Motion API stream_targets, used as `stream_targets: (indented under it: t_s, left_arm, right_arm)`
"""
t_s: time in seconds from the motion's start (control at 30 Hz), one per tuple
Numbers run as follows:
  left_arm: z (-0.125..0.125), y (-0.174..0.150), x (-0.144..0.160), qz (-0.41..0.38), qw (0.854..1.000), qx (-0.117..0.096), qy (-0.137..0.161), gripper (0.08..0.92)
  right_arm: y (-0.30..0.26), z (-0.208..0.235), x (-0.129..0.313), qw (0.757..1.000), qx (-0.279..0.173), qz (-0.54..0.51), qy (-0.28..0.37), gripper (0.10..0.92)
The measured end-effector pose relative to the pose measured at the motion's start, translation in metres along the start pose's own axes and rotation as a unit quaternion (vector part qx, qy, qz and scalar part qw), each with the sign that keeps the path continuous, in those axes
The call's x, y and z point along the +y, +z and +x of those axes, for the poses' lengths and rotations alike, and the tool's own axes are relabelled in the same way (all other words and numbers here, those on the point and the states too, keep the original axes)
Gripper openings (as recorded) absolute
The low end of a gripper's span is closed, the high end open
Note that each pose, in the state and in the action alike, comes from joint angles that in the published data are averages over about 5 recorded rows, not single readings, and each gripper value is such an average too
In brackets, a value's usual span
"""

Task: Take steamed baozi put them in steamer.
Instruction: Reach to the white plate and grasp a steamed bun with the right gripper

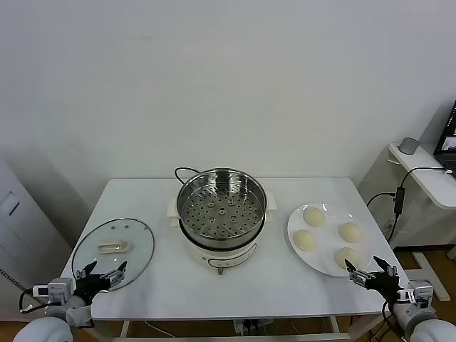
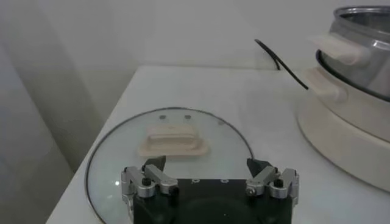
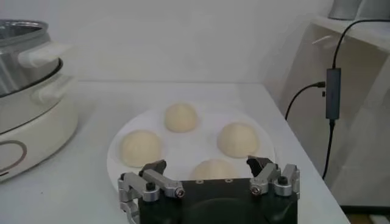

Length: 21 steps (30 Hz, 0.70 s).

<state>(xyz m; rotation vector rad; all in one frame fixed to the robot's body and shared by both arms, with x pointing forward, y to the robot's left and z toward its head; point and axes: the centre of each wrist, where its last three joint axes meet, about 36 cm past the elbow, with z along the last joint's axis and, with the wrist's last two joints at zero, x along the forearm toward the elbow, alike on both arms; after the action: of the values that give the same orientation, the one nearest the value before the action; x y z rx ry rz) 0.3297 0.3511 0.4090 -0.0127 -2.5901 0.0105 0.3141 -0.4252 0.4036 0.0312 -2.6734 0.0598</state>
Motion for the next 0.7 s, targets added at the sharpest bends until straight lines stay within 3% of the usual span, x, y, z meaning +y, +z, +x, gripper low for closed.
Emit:
stream_targets:
  t_s: [0.2, 0.4, 0.7]
  left_arm:
    - [0.0, 0.0, 0.0, 0.0, 1.0, 0.0, 0.0, 0.823]
    - [0.001, 0.0, 0.0, 0.0, 1.0, 0.0, 0.001, 0.823]
    - [0.002, -0.006, -0.002, -0.001, 1.0, -0.007, 0.002, 0.823]
  right_arm:
    - [-0.006, -0.002, -0.005, 1.0, -0.01, 0.023, 0.003, 0.823]
    - [-0.021, -0.015, -0.018, 0.991, -0.041, 0.122, 0.023, 0.823]
    - [-0.058, -0.05, -0.046, 0.927, -0.099, 0.358, 0.06, 0.823]
